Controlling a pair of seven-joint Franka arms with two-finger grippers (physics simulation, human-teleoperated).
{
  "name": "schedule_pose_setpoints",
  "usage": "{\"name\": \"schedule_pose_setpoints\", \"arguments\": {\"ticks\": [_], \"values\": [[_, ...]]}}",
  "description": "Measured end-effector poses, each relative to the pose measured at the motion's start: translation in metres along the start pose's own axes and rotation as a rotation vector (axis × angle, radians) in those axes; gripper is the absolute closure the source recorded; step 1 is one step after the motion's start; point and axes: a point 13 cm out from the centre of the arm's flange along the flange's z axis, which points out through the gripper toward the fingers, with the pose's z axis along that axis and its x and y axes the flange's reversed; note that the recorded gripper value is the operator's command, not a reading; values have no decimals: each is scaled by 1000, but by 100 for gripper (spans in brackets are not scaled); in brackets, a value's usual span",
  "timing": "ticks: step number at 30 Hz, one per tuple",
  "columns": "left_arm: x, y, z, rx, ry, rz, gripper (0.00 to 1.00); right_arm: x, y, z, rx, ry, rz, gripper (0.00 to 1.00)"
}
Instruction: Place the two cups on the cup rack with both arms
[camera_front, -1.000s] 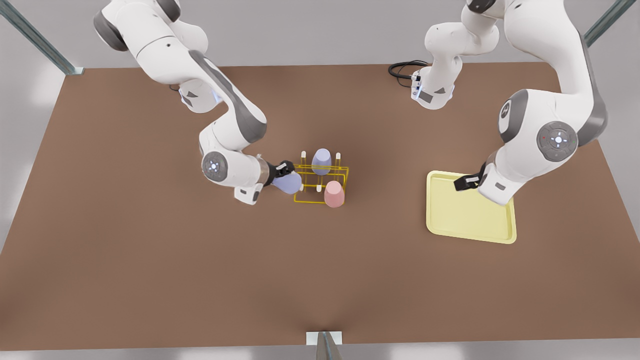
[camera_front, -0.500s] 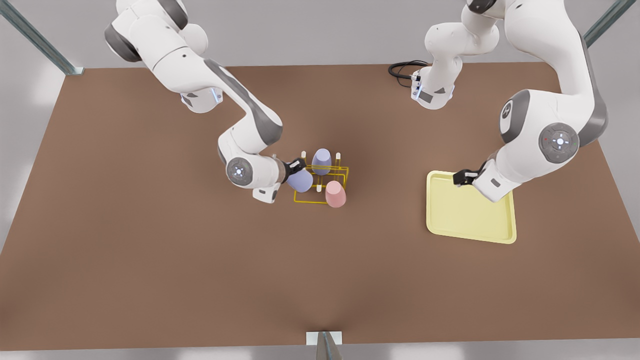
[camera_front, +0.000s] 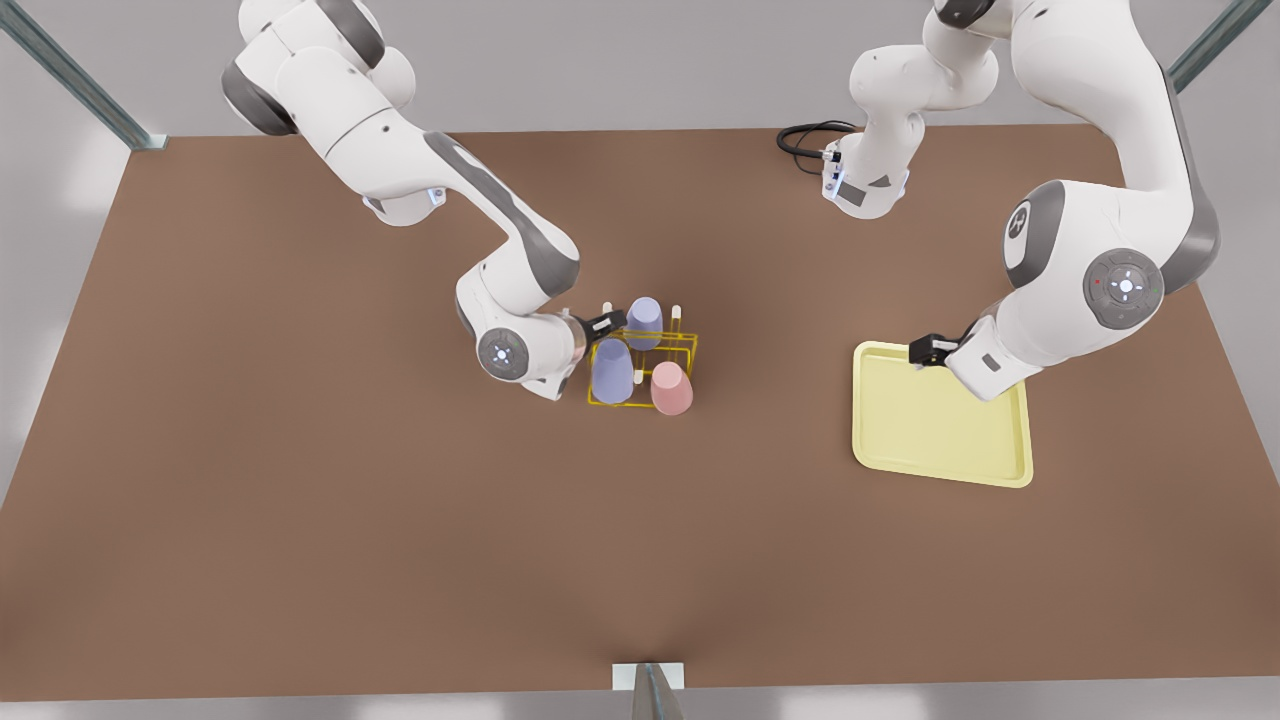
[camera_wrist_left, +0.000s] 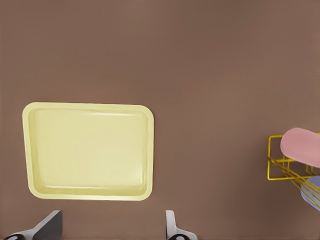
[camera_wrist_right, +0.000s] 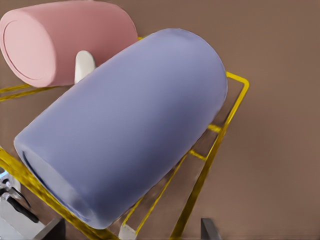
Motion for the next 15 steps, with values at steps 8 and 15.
{"name": "schedule_pose_setpoints", "arguments": {"ticks": [8,15], "values": [[0,-2,1,0,2,28,0,-24,-41,-100,61,-98,44,0],[0,-4,0,-3,-2,45,0,63,-167,-385,448,-386,216,0]]}}
